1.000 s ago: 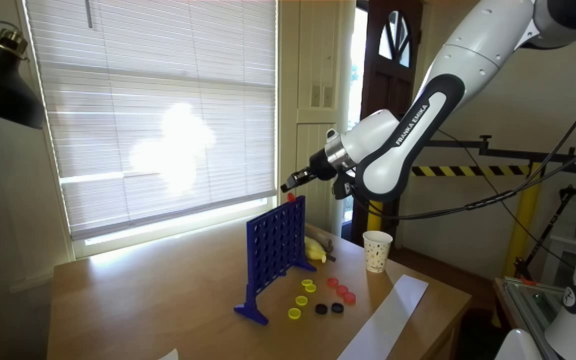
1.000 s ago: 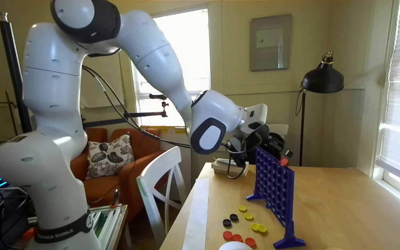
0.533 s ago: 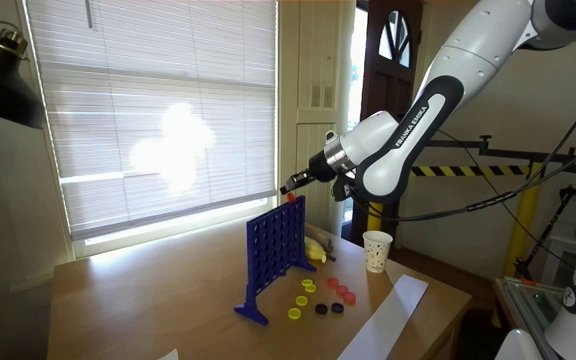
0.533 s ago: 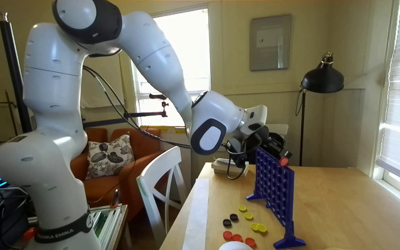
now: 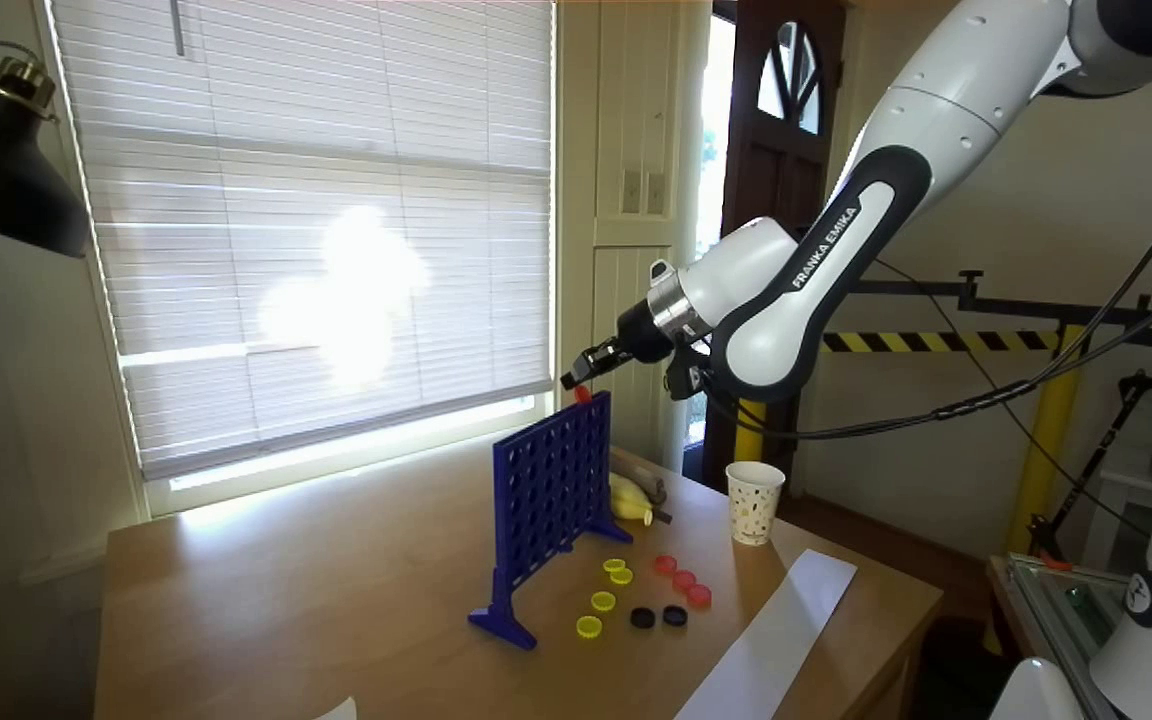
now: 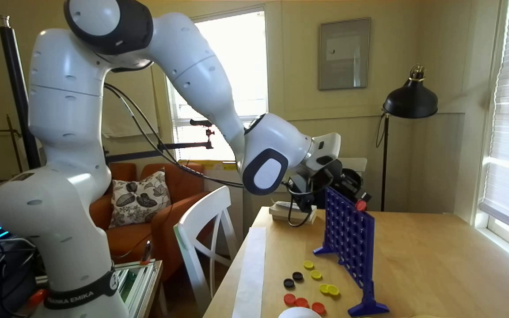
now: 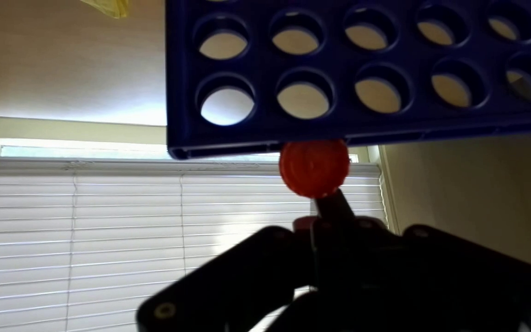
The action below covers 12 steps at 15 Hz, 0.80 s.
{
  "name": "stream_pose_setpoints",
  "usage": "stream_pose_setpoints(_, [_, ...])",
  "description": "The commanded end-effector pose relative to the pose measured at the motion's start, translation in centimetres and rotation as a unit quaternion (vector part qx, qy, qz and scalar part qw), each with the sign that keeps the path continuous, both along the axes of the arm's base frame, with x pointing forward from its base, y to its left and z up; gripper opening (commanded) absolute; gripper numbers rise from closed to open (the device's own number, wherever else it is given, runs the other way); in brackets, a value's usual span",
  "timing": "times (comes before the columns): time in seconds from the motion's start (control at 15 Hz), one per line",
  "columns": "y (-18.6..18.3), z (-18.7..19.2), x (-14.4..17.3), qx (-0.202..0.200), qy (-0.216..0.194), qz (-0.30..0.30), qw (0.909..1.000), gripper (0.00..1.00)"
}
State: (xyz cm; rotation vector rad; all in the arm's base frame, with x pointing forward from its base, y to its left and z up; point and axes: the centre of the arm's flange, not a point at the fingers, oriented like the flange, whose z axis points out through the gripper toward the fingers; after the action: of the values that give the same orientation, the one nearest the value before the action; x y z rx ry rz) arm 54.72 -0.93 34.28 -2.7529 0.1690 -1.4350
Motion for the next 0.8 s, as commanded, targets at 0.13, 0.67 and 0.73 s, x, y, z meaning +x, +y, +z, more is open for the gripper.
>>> stream_pose_setpoints(0.13, [0.07, 1.64, -0.43, 0.0, 0.002, -0.004, 1.0, 0.0])
stream_pose_setpoints(0.67, [-0.09, 1.22, -0.8, 0.003, 0.014, -0.005, 0.9999, 0.0])
stream_pose_setpoints(0.73, [-0.12, 1.03, -0.88, 0.005, 0.017, -0.005, 0.9998, 0.0])
